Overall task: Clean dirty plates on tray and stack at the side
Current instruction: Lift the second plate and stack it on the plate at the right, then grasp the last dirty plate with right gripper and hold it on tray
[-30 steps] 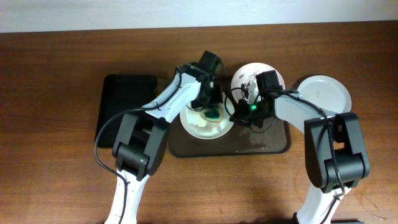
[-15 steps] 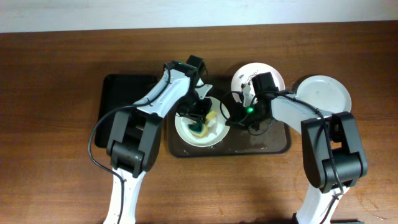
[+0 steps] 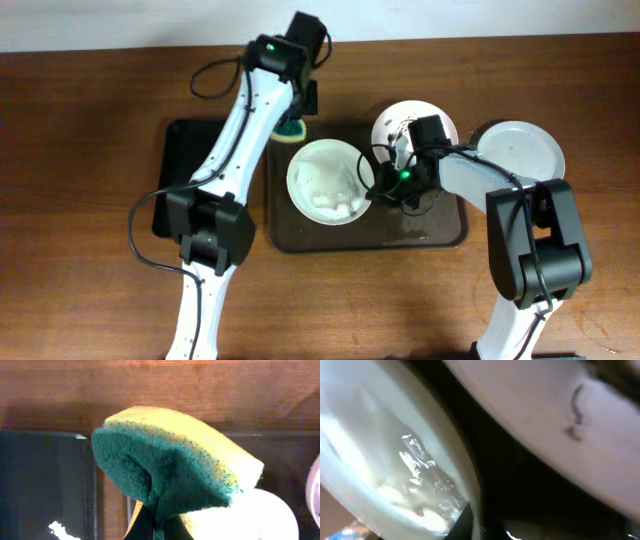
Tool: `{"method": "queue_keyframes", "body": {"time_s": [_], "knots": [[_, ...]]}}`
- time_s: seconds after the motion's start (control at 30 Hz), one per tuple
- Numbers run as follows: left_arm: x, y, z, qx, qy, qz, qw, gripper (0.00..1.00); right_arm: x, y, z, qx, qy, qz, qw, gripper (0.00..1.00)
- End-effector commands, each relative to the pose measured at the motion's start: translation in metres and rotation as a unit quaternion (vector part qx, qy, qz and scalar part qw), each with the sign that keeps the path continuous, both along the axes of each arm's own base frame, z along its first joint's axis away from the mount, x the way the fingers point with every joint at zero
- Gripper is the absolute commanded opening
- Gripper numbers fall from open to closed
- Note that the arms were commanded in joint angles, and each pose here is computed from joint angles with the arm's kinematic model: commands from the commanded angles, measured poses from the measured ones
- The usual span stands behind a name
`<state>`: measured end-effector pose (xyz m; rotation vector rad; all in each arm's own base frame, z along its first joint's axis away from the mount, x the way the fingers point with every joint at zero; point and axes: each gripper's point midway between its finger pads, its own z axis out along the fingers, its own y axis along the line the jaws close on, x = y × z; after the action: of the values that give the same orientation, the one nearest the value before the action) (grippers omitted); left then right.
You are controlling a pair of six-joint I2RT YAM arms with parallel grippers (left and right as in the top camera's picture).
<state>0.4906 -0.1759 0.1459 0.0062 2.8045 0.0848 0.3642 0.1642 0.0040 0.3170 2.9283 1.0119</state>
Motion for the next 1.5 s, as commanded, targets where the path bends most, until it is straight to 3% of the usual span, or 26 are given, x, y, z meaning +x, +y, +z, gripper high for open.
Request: {"method": "queue_keyframes", "body": {"time_s": [0.0, 0.07, 0.13, 0.23, 0.33, 0.43, 0.57, 0.8, 0.87, 0.9, 1.0, 1.03, 1.07, 1.1, 1.13, 1.17, 1.27, 1.33, 1.37, 1.47], "knots": [[0.011, 0.019, 0.023, 0.001, -0.026, 0.006, 1.000, 0.00, 0.017, -0.017, -0.009, -0.057, -0.026, -0.011, 0.998, 0.29], [0.013, 0.032, 0.023, 0.002, -0.024, 0.018, 1.000, 0.00, 0.024, -0.008, -0.009, -0.073, -0.054, -0.001, 0.996, 0.31], [0.012, 0.035, 0.022, 0.004, -0.019, 0.021, 1.000, 0.00, 0.020, 0.001, -0.009, -0.080, -0.053, 0.011, 0.995, 0.04], [0.007, 0.026, 0.019, -0.023, -0.004, 0.012, 1.000, 0.00, 0.018, -0.006, 0.017, -0.113, -0.061, 0.041, 0.991, 0.04], [0.001, 0.021, 0.017, -0.038, 0.011, 0.006, 0.999, 0.00, 0.013, -0.032, 0.089, -0.265, -0.131, 0.032, 0.955, 0.04], [0.001, 0.020, 0.017, -0.038, 0.010, 0.006, 0.999, 0.00, -0.004, -0.042, 0.153, -0.399, -0.223, 0.003, 0.890, 0.04], [0.001, 0.021, 0.017, -0.037, 0.011, 0.006, 0.999, 0.00, -0.023, -0.035, 0.188, -0.523, -0.298, 0.012, 0.799, 0.04], [0.001, 0.020, 0.017, -0.038, 0.011, 0.006, 0.999, 0.00, -0.055, -0.005, 0.282, -0.672, -0.470, -0.019, 0.572, 0.04], [0.001, 0.020, 0.017, -0.038, 0.011, 0.006, 0.999, 0.00, -0.064, 0.005, 0.296, -0.679, -0.497, -0.027, 0.540, 0.04], [0.001, 0.020, 0.017, -0.038, 0.011, 0.006, 0.999, 0.00, -0.066, 0.007, 0.297, -0.679, -0.499, -0.027, 0.538, 0.04], [0.001, 0.020, 0.017, -0.038, 0.011, 0.006, 0.999, 0.00, -0.065, 0.008, 0.293, -0.674, -0.497, -0.022, 0.547, 0.04], [0.001, 0.020, 0.017, -0.038, 0.011, 0.006, 0.999, 0.00, -0.062, 0.012, 0.275, -0.652, -0.479, 0.004, 0.588, 0.04], [0.001, 0.020, 0.017, -0.038, 0.011, 0.006, 0.999, 0.00, -0.060, 0.017, 0.245, -0.614, -0.444, 0.043, 0.651, 0.04], [0.001, 0.020, 0.017, -0.038, 0.011, 0.006, 0.999, 0.00, -0.060, 0.022, 0.209, -0.550, -0.388, 0.068, 0.737, 0.04], [0.000, 0.021, 0.017, -0.037, 0.013, 0.006, 0.999, 0.00, -0.060, 0.020, 0.192, -0.512, -0.347, 0.063, 0.783, 0.04], [-0.003, 0.022, 0.016, -0.035, 0.018, 0.006, 0.999, 0.00, -0.054, 0.011, 0.167, -0.448, -0.274, 0.064, 0.849, 0.04], [-0.004, 0.023, 0.015, -0.033, 0.022, 0.006, 0.999, 0.00, -0.032, -0.027, 0.147, -0.328, -0.180, 0.064, 0.925, 0.04], [-0.005, 0.023, 0.015, -0.033, 0.023, 0.006, 0.999, 0.00, -0.009, -0.091, 0.147, -0.249, -0.131, -0.032, 0.959, 0.04], [-0.004, 0.022, 0.015, -0.033, 0.023, 0.006, 0.999, 0.00, -0.002, -0.129, 0.149, -0.230, -0.118, -0.089, 0.962, 0.04], [-0.004, 0.022, 0.015, -0.033, 0.022, 0.006, 0.999, 0.00, -0.002, -0.267, 0.148, -0.238, -0.089, -0.272, 0.928, 0.04]]}}
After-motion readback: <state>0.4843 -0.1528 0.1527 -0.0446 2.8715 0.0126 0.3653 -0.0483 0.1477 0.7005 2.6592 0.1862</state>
